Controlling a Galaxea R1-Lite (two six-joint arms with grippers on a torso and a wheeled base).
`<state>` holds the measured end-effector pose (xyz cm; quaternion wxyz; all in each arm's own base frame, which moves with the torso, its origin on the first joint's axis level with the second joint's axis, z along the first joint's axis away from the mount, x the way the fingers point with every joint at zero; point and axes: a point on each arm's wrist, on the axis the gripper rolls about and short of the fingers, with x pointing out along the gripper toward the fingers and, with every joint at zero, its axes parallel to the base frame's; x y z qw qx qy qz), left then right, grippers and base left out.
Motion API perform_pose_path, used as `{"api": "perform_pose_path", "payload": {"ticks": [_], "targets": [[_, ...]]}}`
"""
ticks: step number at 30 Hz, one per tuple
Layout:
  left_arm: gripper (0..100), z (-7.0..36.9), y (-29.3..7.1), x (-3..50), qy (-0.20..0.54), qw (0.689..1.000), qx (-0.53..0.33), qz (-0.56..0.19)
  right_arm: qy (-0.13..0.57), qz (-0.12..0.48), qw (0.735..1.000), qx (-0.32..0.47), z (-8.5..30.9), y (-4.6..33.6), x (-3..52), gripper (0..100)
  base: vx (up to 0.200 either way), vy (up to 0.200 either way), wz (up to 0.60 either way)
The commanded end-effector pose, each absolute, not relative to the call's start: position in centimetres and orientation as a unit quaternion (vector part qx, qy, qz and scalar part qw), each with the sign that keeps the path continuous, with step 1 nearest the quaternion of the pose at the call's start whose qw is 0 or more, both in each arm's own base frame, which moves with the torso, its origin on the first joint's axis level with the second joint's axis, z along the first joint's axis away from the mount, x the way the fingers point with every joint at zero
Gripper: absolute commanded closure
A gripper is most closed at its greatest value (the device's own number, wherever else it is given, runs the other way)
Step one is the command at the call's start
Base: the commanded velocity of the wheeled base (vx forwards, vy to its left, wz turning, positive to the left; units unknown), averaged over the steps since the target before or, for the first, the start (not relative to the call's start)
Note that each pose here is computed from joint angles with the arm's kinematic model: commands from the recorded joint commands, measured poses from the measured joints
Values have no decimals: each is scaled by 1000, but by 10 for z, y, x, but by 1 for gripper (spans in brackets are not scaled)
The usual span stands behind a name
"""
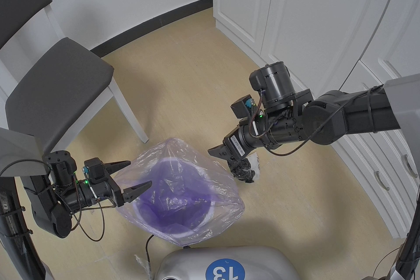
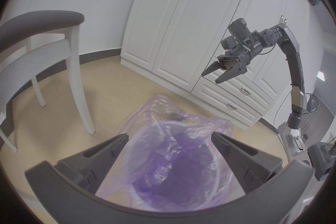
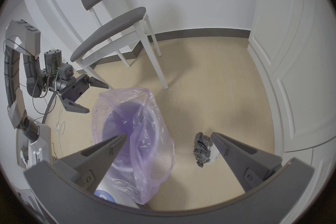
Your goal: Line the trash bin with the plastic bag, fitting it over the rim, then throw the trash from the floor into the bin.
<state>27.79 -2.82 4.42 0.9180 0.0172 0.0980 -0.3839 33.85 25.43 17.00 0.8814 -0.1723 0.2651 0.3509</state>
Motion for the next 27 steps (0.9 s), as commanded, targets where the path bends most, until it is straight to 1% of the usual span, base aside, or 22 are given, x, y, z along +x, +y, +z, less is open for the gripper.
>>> {"api": "perform_pose_path", "payload": {"ticks": [1,10,18,25,26,27], "targets": [[0,47,-27,278,88,920,21,-381,262,351,882,-172,174,251,335,0,0,200,0],[0,40,-26,280,90,919,38,-383,282,351,875,-178,161,249,331,0,0,200,0],[0,31,-26,280,96,914,53,-390,289,347,874,-178,160,242,330,0,0,0,0],[0,34,-13,270,84,890,40,-446,294,347,872,-180,158,239,326,0,0,0,0],[0,37,-8,267,72,882,44,-464,294,347,872,-180,158,239,325,0,-200,0,0],[0,37,-7,267,70,881,45,-466,295,347,872,-180,158,239,325,0,-200,0,0]]}}
